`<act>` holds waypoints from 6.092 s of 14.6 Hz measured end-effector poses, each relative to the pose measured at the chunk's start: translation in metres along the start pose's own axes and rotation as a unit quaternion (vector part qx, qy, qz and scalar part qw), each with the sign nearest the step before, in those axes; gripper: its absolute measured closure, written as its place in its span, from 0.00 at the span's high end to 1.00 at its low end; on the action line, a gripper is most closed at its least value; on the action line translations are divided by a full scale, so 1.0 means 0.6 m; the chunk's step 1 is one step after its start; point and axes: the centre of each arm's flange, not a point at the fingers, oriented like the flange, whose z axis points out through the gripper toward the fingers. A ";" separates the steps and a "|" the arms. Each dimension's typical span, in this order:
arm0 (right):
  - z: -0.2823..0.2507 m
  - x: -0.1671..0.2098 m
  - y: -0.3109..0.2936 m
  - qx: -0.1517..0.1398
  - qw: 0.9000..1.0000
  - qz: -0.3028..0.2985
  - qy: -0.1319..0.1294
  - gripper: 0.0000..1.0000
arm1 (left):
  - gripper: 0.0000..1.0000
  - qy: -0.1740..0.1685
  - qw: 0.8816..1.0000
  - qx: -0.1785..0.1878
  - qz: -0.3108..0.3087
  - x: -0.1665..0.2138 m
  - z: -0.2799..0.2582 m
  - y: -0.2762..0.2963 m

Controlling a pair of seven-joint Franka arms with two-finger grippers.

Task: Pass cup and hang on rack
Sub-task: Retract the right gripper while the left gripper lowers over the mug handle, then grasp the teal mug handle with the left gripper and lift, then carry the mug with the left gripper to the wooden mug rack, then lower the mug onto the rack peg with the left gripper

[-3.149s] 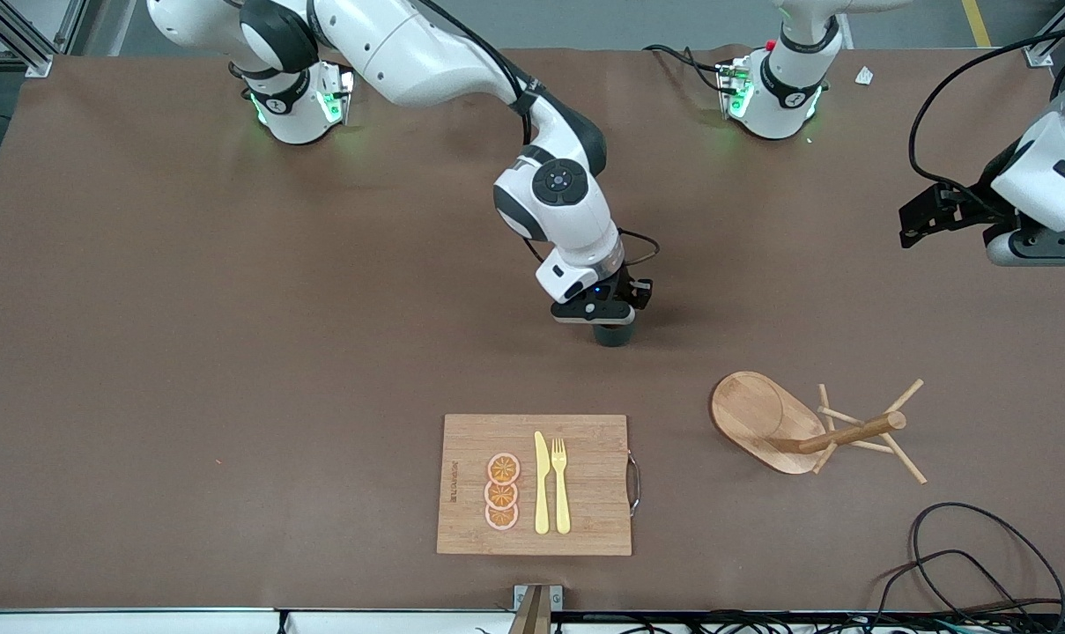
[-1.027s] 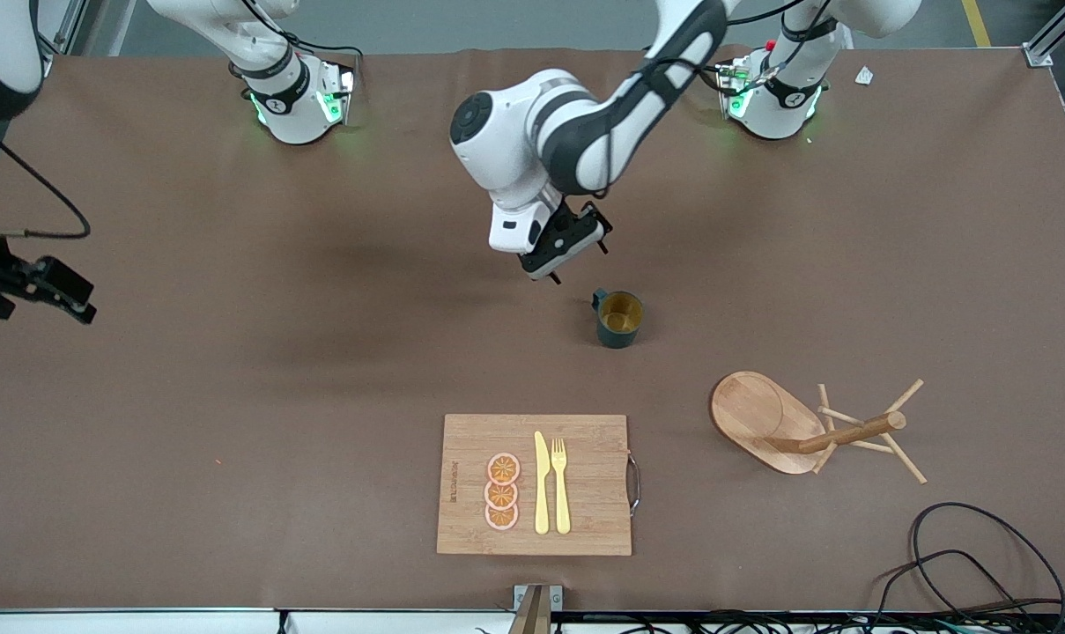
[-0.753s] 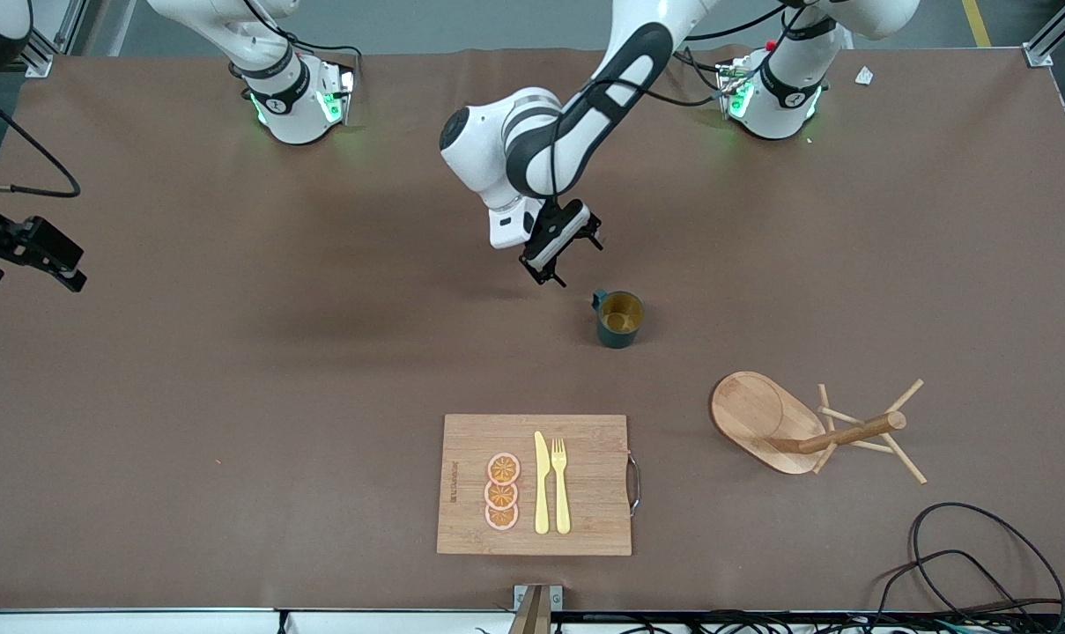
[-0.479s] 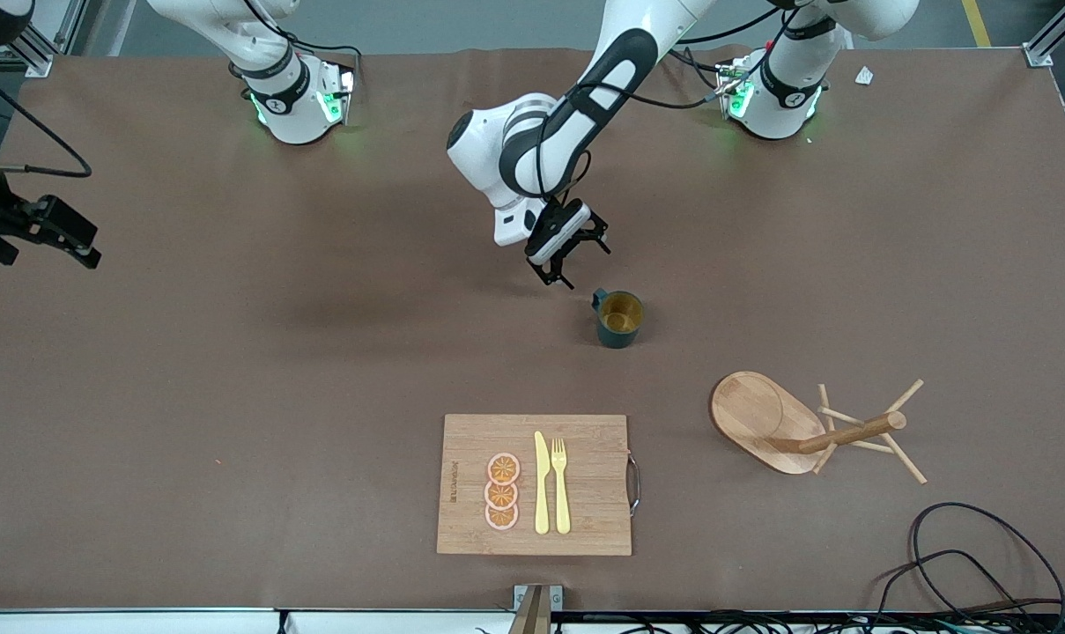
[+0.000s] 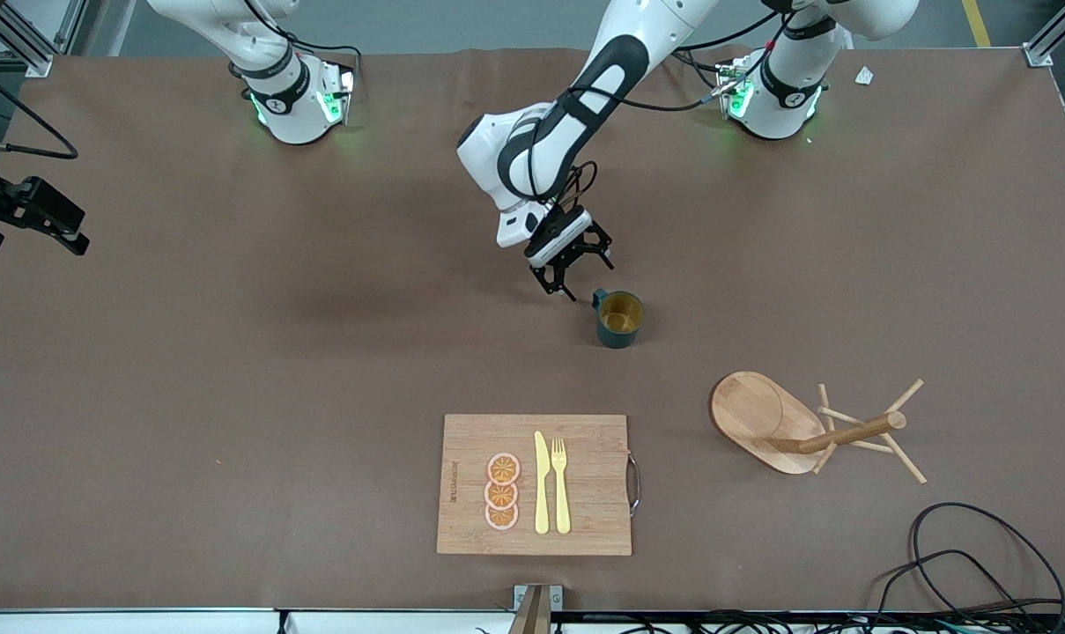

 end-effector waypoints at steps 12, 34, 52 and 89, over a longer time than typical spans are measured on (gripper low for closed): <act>-0.023 0.003 0.002 0.000 1.000 0.001 0.014 1.00 | 0.46 0.024 1.000 -0.005 0.007 -0.021 0.030 0.008; -0.023 0.003 0.002 0.000 1.000 0.001 0.015 1.00 | 0.21 -0.062 0.995 -0.017 -0.081 0.182 -0.017 0.080; -0.004 0.016 0.005 0.003 1.000 0.002 0.017 1.00 | 0.21 -0.370 0.880 -0.100 -0.281 0.646 0.010 -0.032; -0.004 0.016 0.005 0.003 1.000 0.002 0.018 1.00 | 0.21 -0.642 0.659 -0.268 -0.286 0.892 0.450 -0.396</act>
